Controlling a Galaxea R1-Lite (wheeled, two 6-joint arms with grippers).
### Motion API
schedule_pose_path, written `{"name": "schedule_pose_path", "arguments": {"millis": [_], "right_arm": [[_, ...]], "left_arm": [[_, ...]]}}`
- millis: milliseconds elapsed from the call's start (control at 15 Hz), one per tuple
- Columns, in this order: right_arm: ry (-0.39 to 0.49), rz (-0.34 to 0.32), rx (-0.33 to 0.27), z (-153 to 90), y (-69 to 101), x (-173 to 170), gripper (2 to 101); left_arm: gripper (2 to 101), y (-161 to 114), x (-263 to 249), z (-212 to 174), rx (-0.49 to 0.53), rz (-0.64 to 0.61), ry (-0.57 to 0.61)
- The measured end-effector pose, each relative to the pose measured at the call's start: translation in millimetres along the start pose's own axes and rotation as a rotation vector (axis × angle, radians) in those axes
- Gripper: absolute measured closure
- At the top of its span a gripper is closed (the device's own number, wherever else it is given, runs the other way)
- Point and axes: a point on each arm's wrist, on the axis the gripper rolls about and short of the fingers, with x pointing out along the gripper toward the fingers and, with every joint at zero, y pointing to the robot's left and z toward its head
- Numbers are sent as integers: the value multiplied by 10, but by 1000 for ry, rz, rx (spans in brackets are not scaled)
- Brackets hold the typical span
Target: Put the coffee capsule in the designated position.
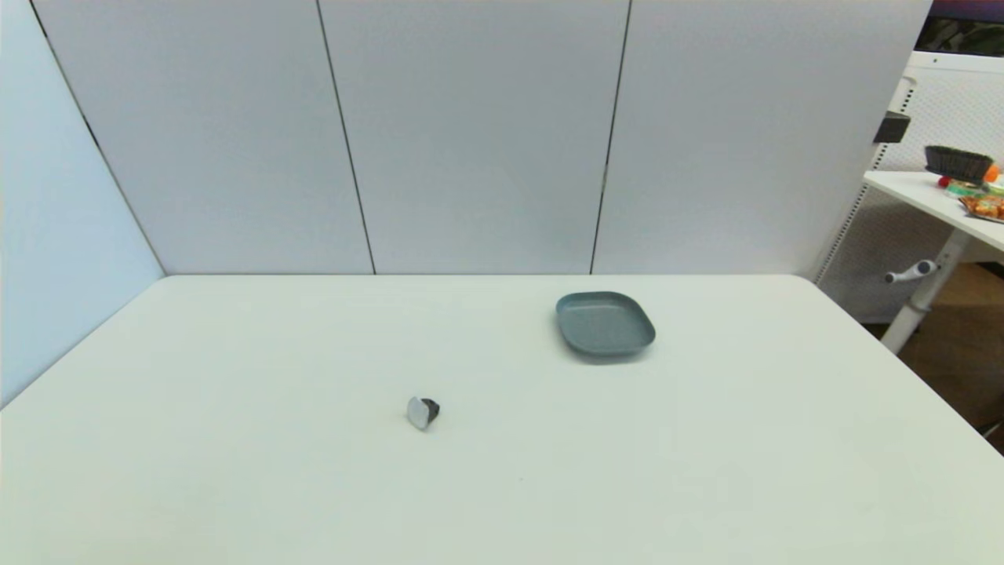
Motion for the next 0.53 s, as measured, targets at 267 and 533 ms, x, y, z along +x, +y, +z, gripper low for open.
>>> {"name": "schedule_pose_path", "arguments": {"millis": [267,533], "right_arm": [[0,0,0,0,0,0,46],[0,0,0,0,0,0,46]], "left_arm": [[54,0,0,0,-1,0,0],[54,0,0,0,0,0,0]]}}
